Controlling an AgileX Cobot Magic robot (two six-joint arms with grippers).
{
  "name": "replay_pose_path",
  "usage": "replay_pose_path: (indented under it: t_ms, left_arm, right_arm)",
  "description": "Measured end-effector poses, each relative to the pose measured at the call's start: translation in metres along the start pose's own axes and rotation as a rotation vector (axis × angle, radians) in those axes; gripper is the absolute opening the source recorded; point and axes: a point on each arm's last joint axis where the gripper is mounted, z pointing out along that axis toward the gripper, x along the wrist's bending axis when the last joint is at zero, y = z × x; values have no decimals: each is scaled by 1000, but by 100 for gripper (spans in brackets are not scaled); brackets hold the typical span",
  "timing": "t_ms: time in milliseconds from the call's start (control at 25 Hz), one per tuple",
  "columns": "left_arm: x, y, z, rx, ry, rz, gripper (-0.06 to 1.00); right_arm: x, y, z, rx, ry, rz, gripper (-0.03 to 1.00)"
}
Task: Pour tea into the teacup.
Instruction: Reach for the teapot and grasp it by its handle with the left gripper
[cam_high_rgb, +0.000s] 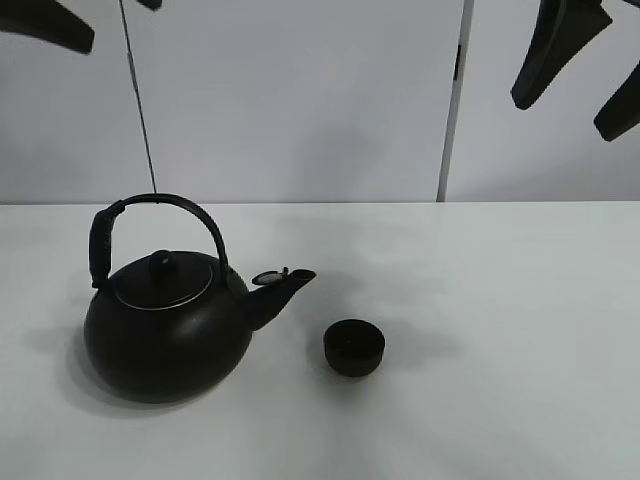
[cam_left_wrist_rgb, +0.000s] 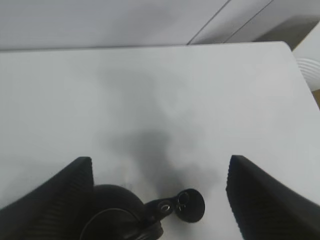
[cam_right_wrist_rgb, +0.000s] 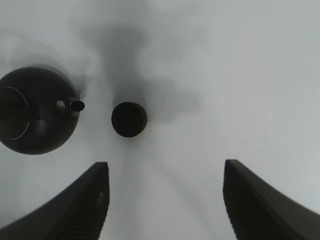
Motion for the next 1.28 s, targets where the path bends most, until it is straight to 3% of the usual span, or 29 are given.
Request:
replay_pose_path:
  t_ms: [320,480,760,1040,1280]
  left_arm:
    - [-31,11,-67,-240,2,189,54]
    - [-37,2,-86,-343,7,248,54]
    - [-19,-44,-84,-457,70,216,54]
    - [9,-88,-68,-466,189,207,54]
    - [14,-100,-62,-469,184,176,54]
  right_arm:
    - [0,0,0,-4,0,0,45]
    - [0,1,0,-6,1,0,45]
    - [0,2,0,-27,3,0,45]
    - [0,4,0,-42,4,0,45]
    - [0,4,0,-49,5,0,45]
